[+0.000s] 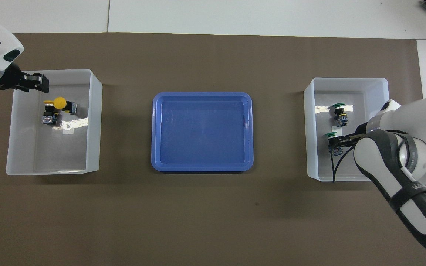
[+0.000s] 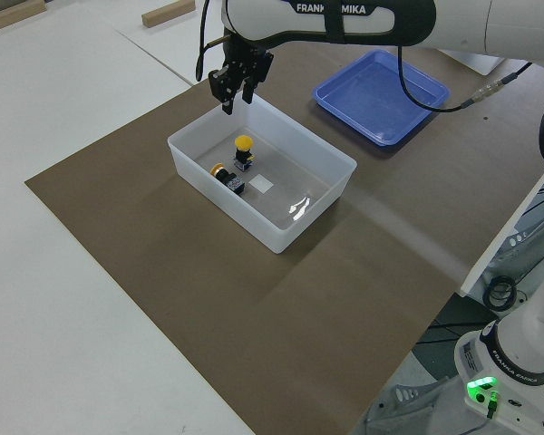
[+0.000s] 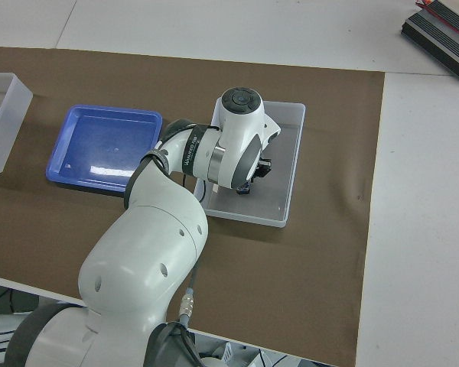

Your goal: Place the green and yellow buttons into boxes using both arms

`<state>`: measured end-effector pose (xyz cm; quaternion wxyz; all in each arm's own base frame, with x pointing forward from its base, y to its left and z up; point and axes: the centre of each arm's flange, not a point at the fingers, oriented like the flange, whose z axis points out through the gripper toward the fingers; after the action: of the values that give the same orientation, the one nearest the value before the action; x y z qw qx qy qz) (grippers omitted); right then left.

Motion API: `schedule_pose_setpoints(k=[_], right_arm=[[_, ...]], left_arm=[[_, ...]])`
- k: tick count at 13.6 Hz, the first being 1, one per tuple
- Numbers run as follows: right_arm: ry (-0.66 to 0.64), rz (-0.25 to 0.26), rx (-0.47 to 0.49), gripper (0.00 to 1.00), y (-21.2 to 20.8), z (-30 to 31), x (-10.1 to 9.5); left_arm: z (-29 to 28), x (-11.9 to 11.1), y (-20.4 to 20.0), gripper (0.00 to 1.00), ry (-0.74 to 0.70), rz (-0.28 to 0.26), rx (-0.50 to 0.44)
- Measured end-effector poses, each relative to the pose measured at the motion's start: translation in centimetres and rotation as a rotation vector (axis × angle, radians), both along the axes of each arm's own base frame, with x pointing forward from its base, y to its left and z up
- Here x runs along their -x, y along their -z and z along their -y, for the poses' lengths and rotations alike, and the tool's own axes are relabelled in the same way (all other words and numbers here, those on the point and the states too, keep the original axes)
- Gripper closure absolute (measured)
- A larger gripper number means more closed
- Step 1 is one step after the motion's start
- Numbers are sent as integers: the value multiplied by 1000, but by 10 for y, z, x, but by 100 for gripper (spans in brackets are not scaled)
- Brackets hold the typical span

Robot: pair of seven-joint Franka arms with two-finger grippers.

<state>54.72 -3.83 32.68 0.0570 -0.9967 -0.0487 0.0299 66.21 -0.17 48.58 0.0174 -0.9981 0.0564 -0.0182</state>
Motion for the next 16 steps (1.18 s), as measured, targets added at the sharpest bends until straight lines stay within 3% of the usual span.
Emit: schedule_pose_setpoints(k=[4, 7, 9, 13, 16], right_arm=[[89, 61, 7, 3, -41, 2, -18], [133, 108, 82, 0, -101, 5, -33], [172, 114, 97, 0, -140, 5, -33], [180, 87, 98, 0, -228, 5, -16], [183, 66, 94, 0, -289, 8, 7]], left_arm=[[91, 15, -35, 44, 55, -67, -11], [119, 30, -58, 44, 81, -126, -28], [113, 40, -86, 44, 70, -144, -36], [100, 67, -140, 44, 48, -123, -50], [72, 65, -150, 41, 64, -87, -46]])
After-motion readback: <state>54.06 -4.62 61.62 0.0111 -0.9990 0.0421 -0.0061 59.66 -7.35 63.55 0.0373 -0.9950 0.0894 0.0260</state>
